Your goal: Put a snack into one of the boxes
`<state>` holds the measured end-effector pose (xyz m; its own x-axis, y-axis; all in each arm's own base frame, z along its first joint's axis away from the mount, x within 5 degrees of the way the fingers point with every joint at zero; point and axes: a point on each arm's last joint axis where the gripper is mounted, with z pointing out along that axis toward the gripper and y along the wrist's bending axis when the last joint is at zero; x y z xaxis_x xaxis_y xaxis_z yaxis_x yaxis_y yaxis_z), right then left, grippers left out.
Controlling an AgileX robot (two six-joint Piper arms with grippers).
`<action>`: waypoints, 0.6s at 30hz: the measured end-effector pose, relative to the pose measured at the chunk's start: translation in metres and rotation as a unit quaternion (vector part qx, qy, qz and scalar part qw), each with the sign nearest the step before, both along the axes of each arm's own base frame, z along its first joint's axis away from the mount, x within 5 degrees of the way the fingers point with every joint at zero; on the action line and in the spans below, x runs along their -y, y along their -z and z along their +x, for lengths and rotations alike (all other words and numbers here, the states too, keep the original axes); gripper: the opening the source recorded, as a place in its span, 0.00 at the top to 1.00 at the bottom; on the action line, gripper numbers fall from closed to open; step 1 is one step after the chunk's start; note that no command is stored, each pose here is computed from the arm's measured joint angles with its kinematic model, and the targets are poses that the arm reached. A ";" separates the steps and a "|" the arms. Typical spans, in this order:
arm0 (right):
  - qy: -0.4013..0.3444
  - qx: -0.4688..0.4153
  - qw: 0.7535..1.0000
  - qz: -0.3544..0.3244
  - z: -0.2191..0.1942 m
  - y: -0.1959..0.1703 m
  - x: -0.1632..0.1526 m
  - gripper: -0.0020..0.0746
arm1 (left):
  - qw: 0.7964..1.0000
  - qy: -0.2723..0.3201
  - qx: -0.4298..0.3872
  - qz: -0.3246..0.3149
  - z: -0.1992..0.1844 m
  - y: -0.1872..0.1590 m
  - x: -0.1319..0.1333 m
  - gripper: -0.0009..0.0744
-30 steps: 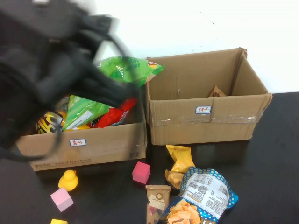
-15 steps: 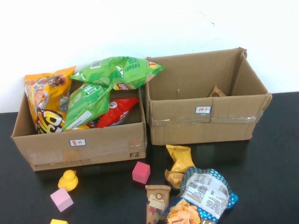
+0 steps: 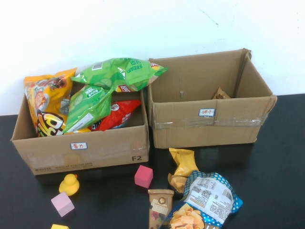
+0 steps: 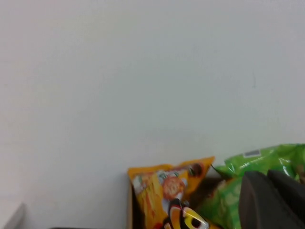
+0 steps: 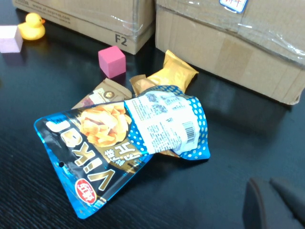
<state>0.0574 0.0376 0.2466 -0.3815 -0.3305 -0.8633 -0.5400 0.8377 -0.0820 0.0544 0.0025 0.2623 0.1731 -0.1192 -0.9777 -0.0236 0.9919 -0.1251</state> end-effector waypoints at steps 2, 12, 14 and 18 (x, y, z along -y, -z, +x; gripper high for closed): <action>0.000 0.000 1.000 0.000 0.000 0.000 0.000 0.98 | 1.000 0.009 -0.007 -0.016 0.001 0.006 0.001 0.99; 0.000 0.000 1.000 0.000 0.000 0.000 0.000 0.98 | 0.985 -0.028 -0.159 -0.059 -0.002 0.054 -0.001 0.99; 0.000 0.000 1.000 0.000 0.000 0.000 0.000 0.98 | 0.981 -0.038 -0.179 -0.060 -0.001 0.072 -0.003 0.99; -0.001 -0.001 1.000 0.000 0.000 0.000 0.000 0.98 | 0.976 -0.044 -0.208 -0.054 -0.001 0.087 -0.004 0.99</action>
